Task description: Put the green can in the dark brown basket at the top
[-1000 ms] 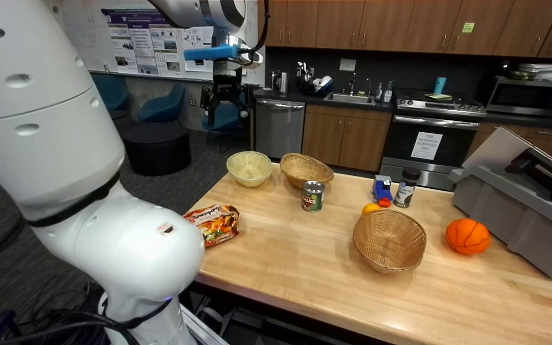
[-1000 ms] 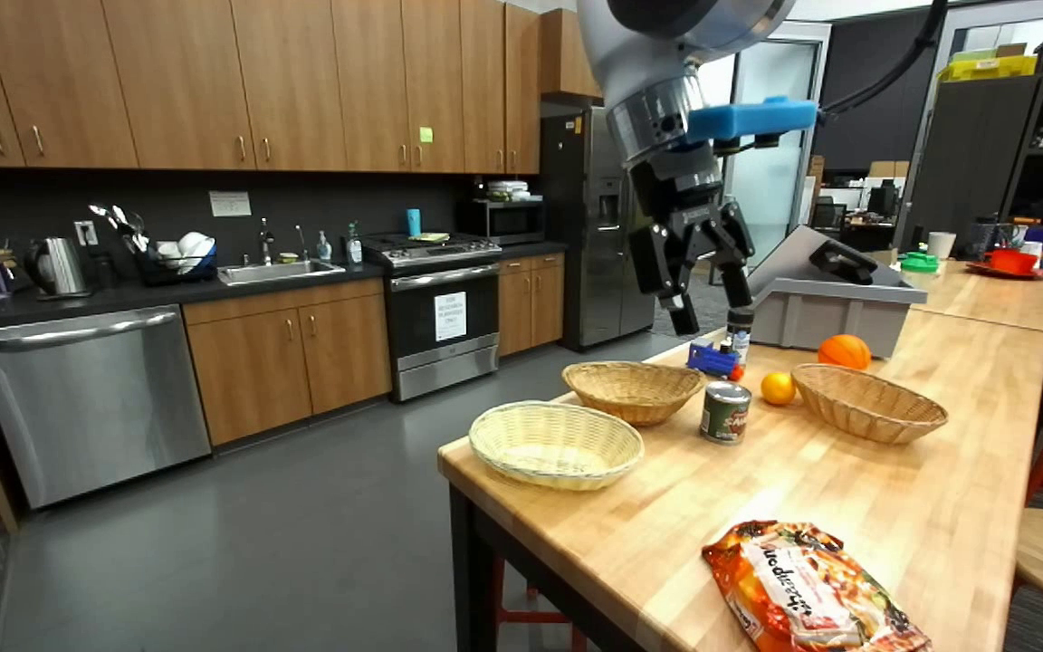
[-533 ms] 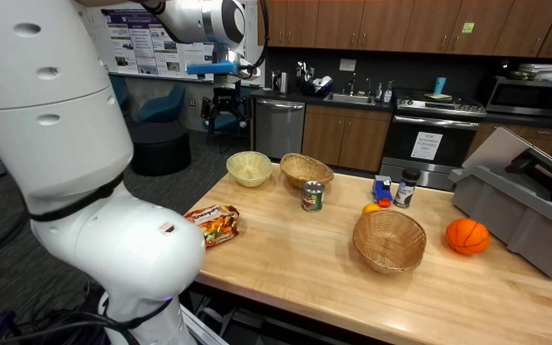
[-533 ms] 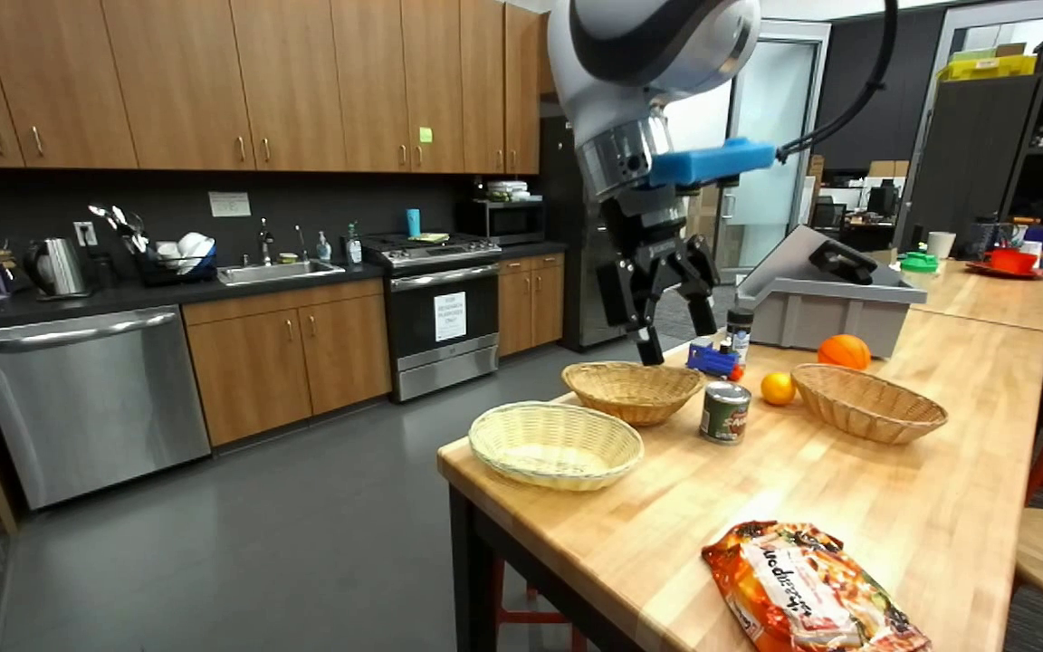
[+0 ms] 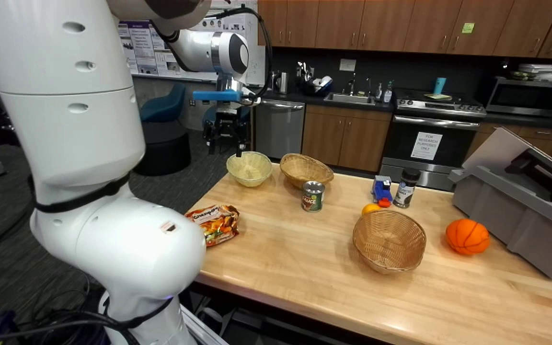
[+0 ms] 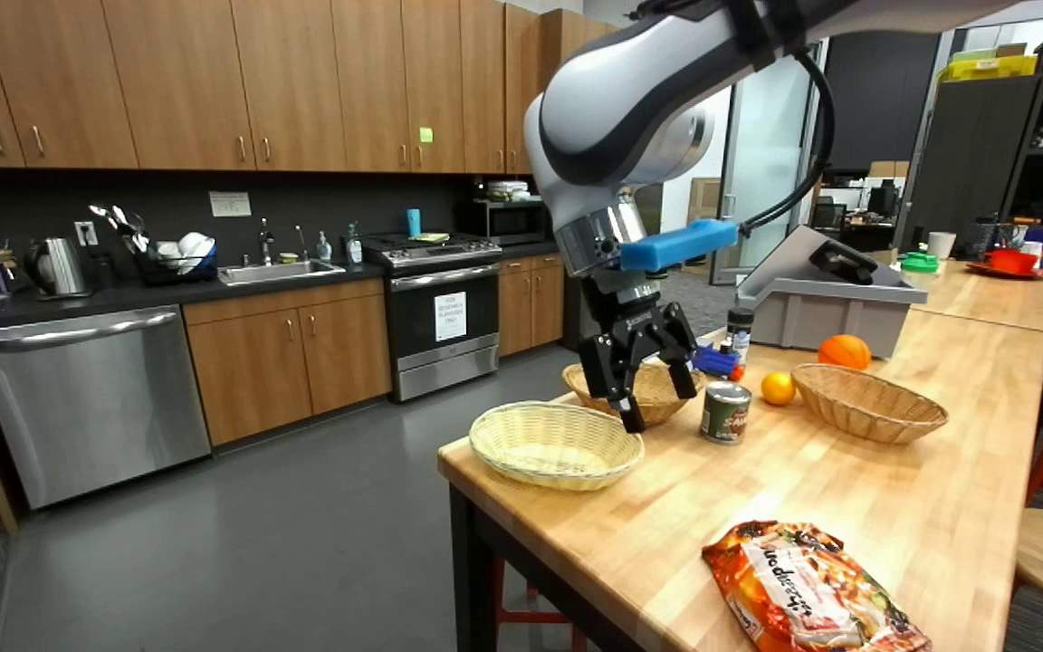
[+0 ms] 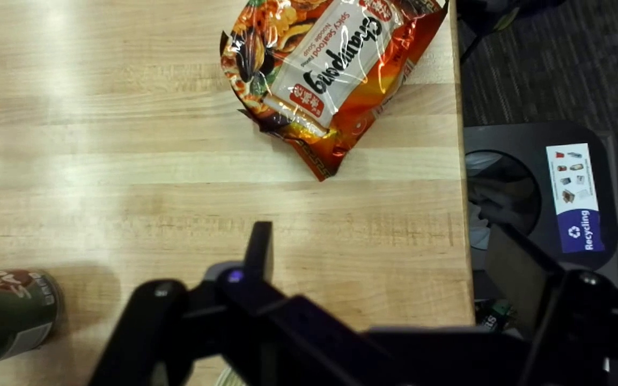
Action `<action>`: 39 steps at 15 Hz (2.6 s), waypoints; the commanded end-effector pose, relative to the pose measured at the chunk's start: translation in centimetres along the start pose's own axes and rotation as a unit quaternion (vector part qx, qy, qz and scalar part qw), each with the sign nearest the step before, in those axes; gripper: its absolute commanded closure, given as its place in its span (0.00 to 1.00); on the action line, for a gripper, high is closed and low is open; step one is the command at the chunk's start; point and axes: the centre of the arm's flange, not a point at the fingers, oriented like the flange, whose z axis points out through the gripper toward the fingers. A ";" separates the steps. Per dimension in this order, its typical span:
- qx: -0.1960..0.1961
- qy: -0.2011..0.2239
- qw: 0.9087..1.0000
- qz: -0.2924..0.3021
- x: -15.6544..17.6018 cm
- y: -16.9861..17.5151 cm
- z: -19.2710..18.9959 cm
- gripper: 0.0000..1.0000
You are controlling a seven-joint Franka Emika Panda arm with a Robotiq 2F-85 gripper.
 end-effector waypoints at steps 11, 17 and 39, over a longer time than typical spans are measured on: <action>0.020 -0.013 1.000 0.000 1.5 -3.4 4.5 0.00; 0.017 -0.013 1.000 -0.011 2.0 -3.3 4.6 0.00; 0.062 -0.006 0.998 -0.011 -14.0 -6.0 6.5 0.00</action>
